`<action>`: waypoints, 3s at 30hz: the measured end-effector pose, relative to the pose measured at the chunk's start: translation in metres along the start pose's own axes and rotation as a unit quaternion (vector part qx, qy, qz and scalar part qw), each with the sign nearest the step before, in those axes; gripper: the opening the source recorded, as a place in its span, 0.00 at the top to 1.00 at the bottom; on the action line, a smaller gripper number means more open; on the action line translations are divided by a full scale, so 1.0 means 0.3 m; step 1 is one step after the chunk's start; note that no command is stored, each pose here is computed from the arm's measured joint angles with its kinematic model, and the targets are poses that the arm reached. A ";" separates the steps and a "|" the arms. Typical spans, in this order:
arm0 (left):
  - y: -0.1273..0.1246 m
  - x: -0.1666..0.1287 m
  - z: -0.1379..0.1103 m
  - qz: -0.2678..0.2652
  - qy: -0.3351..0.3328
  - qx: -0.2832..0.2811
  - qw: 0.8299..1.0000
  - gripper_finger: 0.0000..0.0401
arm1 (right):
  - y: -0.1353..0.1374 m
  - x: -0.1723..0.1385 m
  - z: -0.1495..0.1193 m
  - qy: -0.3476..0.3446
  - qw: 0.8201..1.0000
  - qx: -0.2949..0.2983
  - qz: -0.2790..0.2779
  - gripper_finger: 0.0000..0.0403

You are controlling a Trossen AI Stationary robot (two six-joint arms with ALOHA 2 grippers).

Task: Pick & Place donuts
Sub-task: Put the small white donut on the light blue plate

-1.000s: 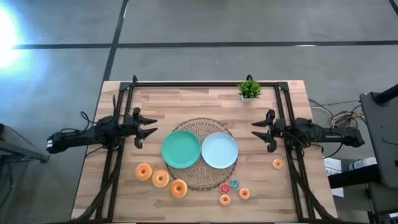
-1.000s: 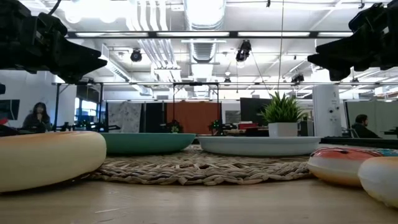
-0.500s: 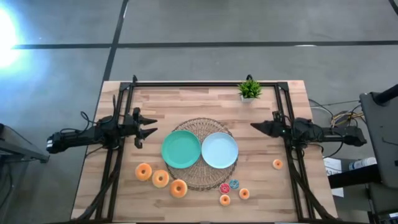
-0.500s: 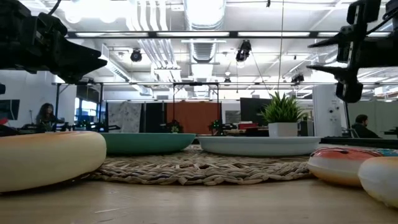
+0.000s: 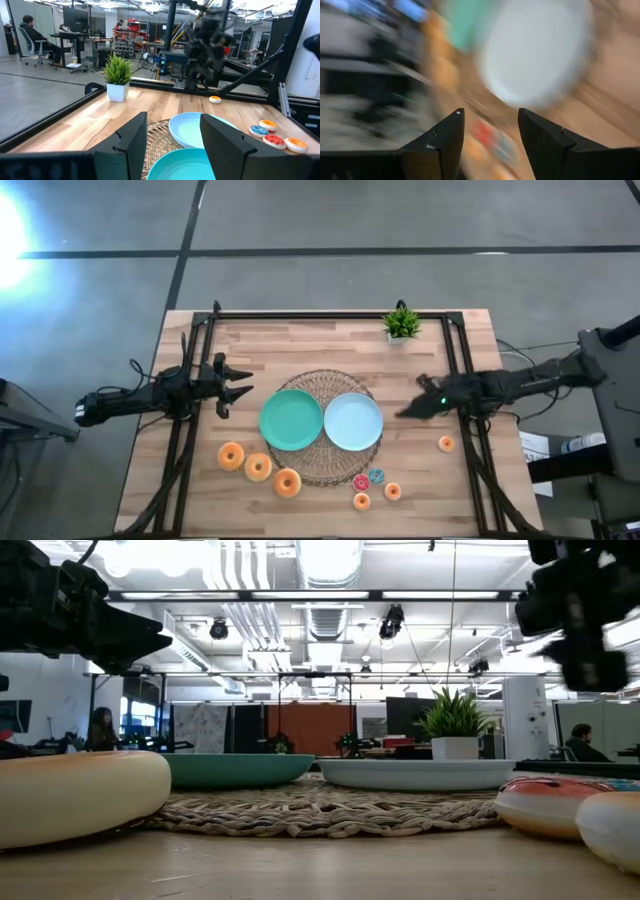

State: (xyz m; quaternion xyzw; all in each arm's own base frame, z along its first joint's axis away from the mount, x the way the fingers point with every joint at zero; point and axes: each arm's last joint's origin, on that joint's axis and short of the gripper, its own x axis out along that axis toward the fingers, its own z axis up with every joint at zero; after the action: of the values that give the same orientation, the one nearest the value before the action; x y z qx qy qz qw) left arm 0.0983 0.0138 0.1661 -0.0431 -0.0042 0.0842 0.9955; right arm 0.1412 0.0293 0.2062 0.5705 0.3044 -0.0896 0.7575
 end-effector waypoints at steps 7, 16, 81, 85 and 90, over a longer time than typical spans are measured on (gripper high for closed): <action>0.000 0.000 0.000 0.000 0.000 0.000 1.000 0.61 | 0.102 0.000 -0.099 0.161 0.931 -0.106 -0.310 0.56; 0.000 0.000 0.000 0.000 0.000 0.000 1.000 0.61 | 0.064 0.039 -0.224 0.240 0.867 -0.083 -0.429 0.56; 0.000 0.000 0.000 0.000 0.000 0.000 1.000 0.61 | 0.016 0.225 -0.299 0.228 0.805 -0.032 -0.547 0.47; 0.000 0.000 0.000 0.000 0.000 0.000 1.000 0.61 | 0.009 0.235 -0.313 0.224 0.803 -0.029 -0.552 0.49; 0.000 0.000 0.000 0.000 0.000 0.000 1.000 0.61 | -0.016 0.242 -0.312 0.216 0.795 -0.034 -0.566 0.54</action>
State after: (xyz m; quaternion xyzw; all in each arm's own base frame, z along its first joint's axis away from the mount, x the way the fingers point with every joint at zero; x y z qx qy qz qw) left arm 0.0984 0.0138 0.1661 -0.0431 -0.0039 0.0845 0.9955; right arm 0.1631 0.1289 0.1462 0.2746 0.7317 -0.3658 0.5053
